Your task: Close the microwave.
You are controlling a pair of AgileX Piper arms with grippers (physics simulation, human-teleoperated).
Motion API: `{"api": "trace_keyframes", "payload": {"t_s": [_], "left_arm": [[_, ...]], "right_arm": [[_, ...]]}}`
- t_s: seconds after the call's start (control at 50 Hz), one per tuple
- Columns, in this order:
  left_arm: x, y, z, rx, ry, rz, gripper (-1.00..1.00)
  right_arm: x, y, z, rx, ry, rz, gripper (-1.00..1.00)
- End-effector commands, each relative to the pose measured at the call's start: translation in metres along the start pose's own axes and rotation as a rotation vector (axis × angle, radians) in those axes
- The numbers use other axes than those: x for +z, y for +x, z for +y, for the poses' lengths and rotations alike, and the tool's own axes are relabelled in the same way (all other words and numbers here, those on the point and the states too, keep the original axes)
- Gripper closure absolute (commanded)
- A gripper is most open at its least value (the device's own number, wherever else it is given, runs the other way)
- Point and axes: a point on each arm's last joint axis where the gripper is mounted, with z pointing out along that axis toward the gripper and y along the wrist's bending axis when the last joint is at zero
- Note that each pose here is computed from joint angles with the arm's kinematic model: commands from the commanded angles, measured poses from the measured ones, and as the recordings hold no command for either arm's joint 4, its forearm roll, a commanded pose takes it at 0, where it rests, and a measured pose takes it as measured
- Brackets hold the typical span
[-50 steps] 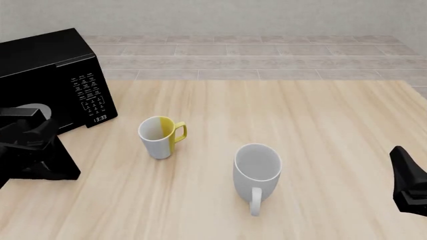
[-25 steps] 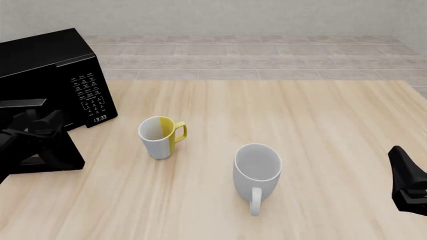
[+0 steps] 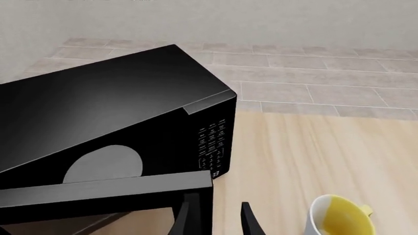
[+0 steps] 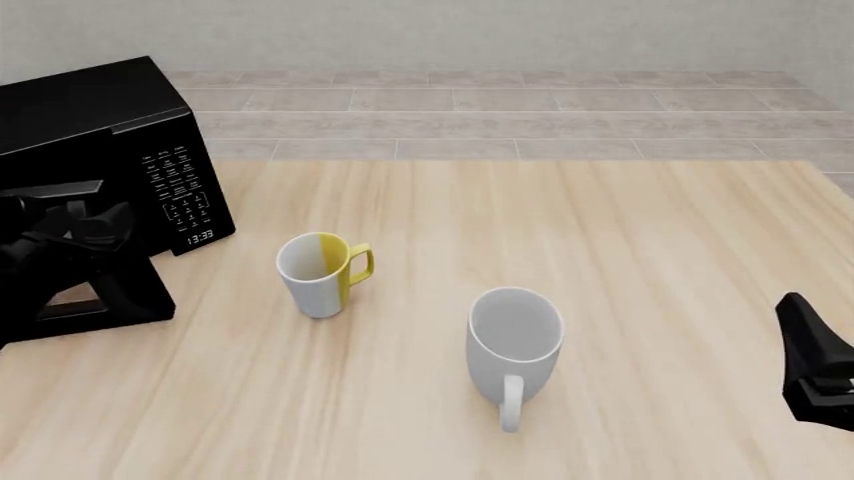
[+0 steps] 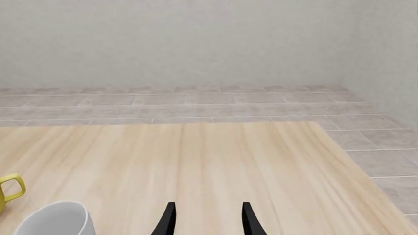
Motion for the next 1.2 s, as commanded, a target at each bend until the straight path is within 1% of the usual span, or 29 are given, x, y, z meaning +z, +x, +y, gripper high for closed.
{"api": "trace_keyframes", "payload": {"t_s": [0.02, 0.12, 0.24, 0.36, 0.38, 0.46, 0.5, 0.72, 0.88, 0.96, 1.12, 1.2], "left_arm": [[0.026, -0.009, 0.027, 0.007, -0.139, -0.011, -1.0], [0.033, -0.012, 0.03, 0.008, -0.148, -0.015, -1.0], [0.041, -0.017, 0.033, 0.011, -0.152, -0.018, -1.0], [0.05, -0.02, 0.032, 0.013, -0.144, -0.02, -1.0], [0.056, -0.019, 0.035, 0.013, -0.153, -0.01, -1.0], [0.051, -0.028, 0.032, 0.02, -0.146, -0.032, -1.0], [0.055, -0.03, 0.033, 0.018, -0.147, -0.027, -1.0], [0.06, -0.029, 0.031, 0.037, -0.134, -0.022, -1.0], [0.069, -0.027, 0.033, 0.045, -0.14, -0.014, -1.0], [0.072, -0.029, 0.033, 0.048, -0.137, -0.013, -1.0], [0.087, -0.022, 0.034, 0.067, -0.131, 0.011, -1.0], [0.091, -0.023, 0.035, 0.068, -0.133, 0.013, -1.0]], "right_arm": [[-0.001, 0.001, -0.001, -0.005, 0.008, 0.003, -1.0], [-0.001, 0.001, -0.001, -0.009, 0.02, 0.005, -1.0], [-0.001, 0.001, -0.001, -0.008, 0.014, 0.005, -1.0], [-0.002, 0.0, -0.001, -0.006, 0.017, 0.0, -1.0], [-0.002, 0.0, -0.001, -0.008, 0.017, 0.0, -1.0], [-0.003, 0.001, -0.001, -0.009, 0.02, 0.0, -1.0], [-0.003, 0.0, -0.001, -0.009, 0.02, -0.002, -1.0], [-0.007, 0.0, -0.001, -0.01, 0.02, -0.016, -1.0], [-0.007, 0.0, -0.001, -0.01, 0.02, -0.017, -1.0], [-0.006, 0.0, -0.001, -0.01, 0.02, -0.017, -1.0], [-0.006, 0.0, -0.001, -0.015, 0.018, -0.017, -1.0], [-0.006, 0.0, -0.001, -0.011, 0.02, -0.015, -1.0]]}}
